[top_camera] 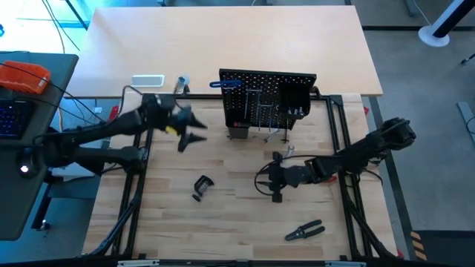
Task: Hang tools onto peg board
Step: Hang the c-clamp on the pegboard
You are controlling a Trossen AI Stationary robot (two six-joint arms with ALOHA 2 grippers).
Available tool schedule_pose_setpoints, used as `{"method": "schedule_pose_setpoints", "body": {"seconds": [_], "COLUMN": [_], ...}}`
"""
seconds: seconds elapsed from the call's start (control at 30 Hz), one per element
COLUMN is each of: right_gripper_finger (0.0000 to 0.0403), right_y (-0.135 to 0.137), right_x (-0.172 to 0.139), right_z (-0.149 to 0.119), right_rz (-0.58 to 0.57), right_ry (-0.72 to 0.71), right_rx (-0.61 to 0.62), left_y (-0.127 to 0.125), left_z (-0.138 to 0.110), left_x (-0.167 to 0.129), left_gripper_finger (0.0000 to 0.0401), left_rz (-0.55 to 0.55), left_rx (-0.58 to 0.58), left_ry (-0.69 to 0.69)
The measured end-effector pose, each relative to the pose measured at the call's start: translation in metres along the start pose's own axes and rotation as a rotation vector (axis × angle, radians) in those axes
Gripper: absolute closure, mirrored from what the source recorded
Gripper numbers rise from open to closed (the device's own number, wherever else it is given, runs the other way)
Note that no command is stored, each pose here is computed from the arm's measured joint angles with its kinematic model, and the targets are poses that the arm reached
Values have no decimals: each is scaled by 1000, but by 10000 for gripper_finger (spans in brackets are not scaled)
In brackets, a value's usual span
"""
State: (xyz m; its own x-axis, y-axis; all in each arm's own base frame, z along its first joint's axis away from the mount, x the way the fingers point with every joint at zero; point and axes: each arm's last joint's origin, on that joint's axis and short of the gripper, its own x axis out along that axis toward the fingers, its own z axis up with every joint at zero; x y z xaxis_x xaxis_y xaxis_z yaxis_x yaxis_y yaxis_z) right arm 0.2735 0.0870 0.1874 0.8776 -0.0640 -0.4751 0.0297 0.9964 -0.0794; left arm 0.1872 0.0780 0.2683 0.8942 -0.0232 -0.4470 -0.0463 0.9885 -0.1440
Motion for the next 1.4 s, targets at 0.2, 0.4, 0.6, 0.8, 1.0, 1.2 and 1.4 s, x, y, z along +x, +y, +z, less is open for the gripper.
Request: {"method": "schedule_pose_setpoints", "body": {"seconds": [0.2,0.4,0.6,0.8,1.0,1.2,1.4], "right_gripper_finger": [256,256,256,256,256,256,256], "right_y": [0,2,4,3,3,4,4], "right_x": [5,10,15,16,16,16,16], "right_z": [-4,-8,-10,-9,-8,-7,-7], "right_rz": [11,21,25,23,25,25,26], "right_ry": [14,28,16,9,-5,-7,-9], "right_rx": [-13,-19,-17,-19,-13,3,6], "left_y": [-33,-64,-93,-108,-113,-116,-116], "left_z": [-59,-95,-110,-123,-135,-145,-154], "left_x": [21,32,36,45,63,80,90], "left_gripper_finger": [165,165,165,165,165,165,178], "left_rz": [11,64,86,163,176,162,180], "left_rx": [-112,-162,-166,-149,-163,-183,-209], "left_ry": [200,261,261,297,335,360,392]}}
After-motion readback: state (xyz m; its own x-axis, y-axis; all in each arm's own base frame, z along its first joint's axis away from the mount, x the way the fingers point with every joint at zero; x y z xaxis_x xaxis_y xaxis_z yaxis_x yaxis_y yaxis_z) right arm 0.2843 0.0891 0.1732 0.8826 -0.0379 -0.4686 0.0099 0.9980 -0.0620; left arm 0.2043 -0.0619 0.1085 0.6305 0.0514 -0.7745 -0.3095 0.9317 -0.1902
